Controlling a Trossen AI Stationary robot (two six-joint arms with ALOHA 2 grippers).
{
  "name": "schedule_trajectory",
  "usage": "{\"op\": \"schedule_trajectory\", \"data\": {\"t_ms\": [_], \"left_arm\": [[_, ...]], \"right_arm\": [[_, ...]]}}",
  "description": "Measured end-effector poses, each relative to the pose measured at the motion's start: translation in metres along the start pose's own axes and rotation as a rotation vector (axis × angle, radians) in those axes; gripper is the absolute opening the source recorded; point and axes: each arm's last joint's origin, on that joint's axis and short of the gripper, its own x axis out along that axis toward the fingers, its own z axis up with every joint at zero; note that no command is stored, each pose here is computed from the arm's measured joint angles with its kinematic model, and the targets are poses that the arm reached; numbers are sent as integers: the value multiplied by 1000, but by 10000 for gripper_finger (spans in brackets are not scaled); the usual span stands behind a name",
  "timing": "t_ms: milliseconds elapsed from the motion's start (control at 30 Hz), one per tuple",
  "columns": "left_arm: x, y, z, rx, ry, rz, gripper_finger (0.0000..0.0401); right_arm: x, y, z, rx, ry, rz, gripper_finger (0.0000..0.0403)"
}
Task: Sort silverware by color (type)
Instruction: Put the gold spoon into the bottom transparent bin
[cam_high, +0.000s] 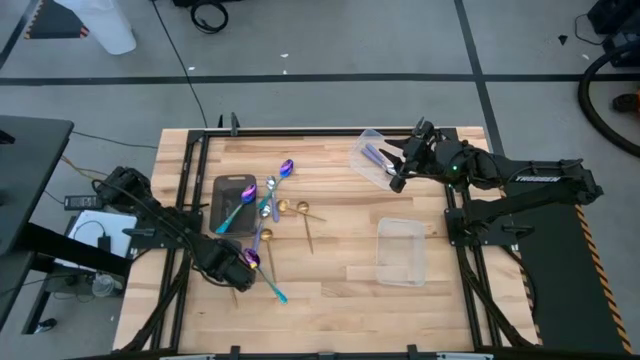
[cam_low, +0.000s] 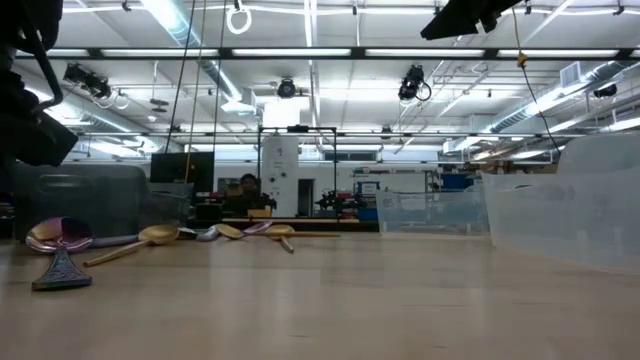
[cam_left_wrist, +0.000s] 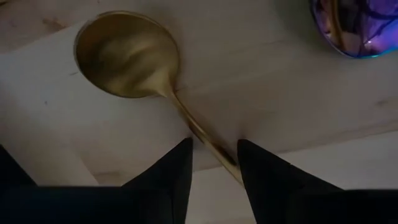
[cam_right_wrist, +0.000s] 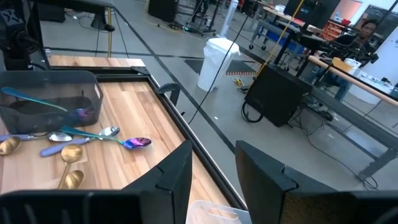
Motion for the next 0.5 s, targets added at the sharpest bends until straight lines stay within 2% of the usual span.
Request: {"op": "schedule_trajectory", "data": {"t_ms": [100,367,500], "left_arm": [[0,-1,1,18,0,-5,116],[1,0,-1,77,7,-1,20],[1,0,-1,93,9,1,16]], "right_arm": [[0,-1,1,6,-7,-4,132],[0,0,2,33,-16,12,132],[0,1,2,35,-20,41,132]]}}
